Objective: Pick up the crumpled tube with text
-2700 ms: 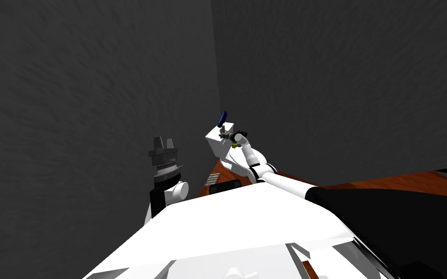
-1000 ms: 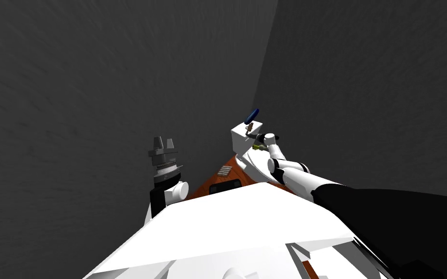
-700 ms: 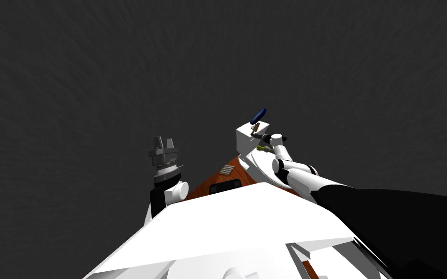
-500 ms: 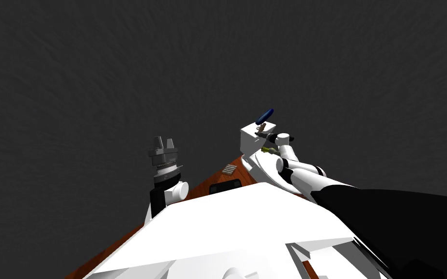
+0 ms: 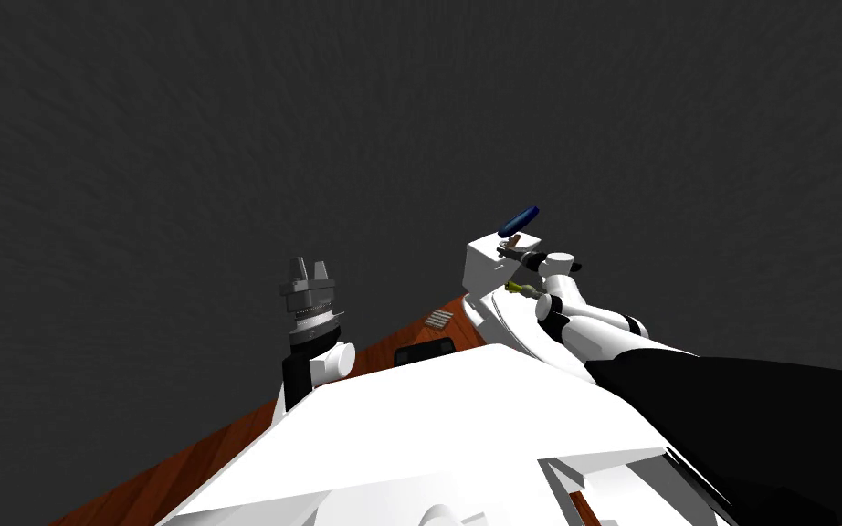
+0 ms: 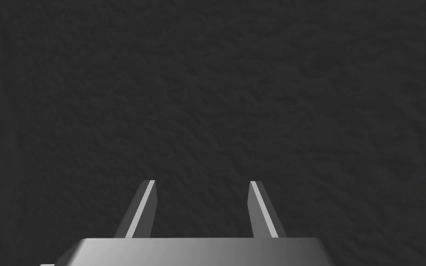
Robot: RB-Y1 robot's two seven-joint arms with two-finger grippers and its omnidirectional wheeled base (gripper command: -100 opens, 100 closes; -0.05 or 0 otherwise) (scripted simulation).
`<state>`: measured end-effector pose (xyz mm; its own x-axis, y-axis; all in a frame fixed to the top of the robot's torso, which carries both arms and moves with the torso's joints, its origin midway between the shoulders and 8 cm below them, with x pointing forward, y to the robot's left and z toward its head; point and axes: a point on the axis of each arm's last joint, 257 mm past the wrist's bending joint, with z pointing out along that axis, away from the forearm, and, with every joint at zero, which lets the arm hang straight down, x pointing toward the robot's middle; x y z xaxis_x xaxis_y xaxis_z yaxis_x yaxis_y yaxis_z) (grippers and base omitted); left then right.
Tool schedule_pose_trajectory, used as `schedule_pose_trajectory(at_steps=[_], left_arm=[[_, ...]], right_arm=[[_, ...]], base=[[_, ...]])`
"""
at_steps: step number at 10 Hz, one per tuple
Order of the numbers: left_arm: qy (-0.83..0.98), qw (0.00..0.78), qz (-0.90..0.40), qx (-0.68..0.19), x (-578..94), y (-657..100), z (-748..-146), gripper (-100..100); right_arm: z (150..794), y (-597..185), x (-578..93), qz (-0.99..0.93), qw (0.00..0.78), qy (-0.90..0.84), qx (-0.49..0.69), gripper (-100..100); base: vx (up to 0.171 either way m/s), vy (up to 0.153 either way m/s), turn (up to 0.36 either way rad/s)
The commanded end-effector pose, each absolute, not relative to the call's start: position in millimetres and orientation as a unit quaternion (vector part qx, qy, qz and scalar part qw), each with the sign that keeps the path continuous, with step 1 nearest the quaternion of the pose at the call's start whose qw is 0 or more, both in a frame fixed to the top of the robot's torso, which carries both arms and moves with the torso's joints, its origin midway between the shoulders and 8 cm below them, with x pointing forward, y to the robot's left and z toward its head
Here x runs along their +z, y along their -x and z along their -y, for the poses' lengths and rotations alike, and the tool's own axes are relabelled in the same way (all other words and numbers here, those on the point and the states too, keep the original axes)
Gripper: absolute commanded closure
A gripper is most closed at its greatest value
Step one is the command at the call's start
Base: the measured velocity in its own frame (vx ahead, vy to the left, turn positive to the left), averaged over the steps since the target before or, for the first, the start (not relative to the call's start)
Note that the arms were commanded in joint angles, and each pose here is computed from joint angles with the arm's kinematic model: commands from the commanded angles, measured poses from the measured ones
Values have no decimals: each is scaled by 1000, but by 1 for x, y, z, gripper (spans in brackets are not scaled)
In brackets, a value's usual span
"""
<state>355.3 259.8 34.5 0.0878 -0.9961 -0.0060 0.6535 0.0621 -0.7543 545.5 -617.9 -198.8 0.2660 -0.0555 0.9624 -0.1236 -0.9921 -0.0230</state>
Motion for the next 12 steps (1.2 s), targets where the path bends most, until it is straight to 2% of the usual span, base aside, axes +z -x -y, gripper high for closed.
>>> schedule_pose_trajectory(at_steps=[1, 2, 3, 7, 8, 9, 10, 12], left_arm=[[304, 672, -282, -614, 35, -355, -260, 0], [304, 672, -282, -614, 35, -355, -260, 0], [304, 672, -282, -614, 34, -355, -260, 0], [304, 672, -282, -614, 34, -355, -260, 0], [304, 672, -282, -614, 34, -355, -260, 0], [304, 672, -282, -614, 34, -355, -260, 0], [304, 672, -282, -613, 34, -355, -260, 0], [304, 672, -282, -614, 34, -355, -260, 0]], right_arm=[[649, -532, -183, 72, 42, -785, 614, -100], [637, -536, -190, 70, 35, -788, 610, -100], [639, -535, -189, 69, 36, -788, 611, 100], [639, -536, -189, 69, 37, -788, 611, 100], [639, -536, -189, 69, 36, -788, 611, 0], [603, -554, -203, 47, 21, -798, 600, 100], [603, -548, -223, 57, 14, -808, 586, 100], [602, -554, -204, 47, 20, -799, 600, 100]], base=[[-17, 69, 337], [-6, 21, 45], [0, 0, 0], [0, 0, 0], [0, 0, 0], [3, -68, -347], [30, -79, -327], [11, -20, -43]])
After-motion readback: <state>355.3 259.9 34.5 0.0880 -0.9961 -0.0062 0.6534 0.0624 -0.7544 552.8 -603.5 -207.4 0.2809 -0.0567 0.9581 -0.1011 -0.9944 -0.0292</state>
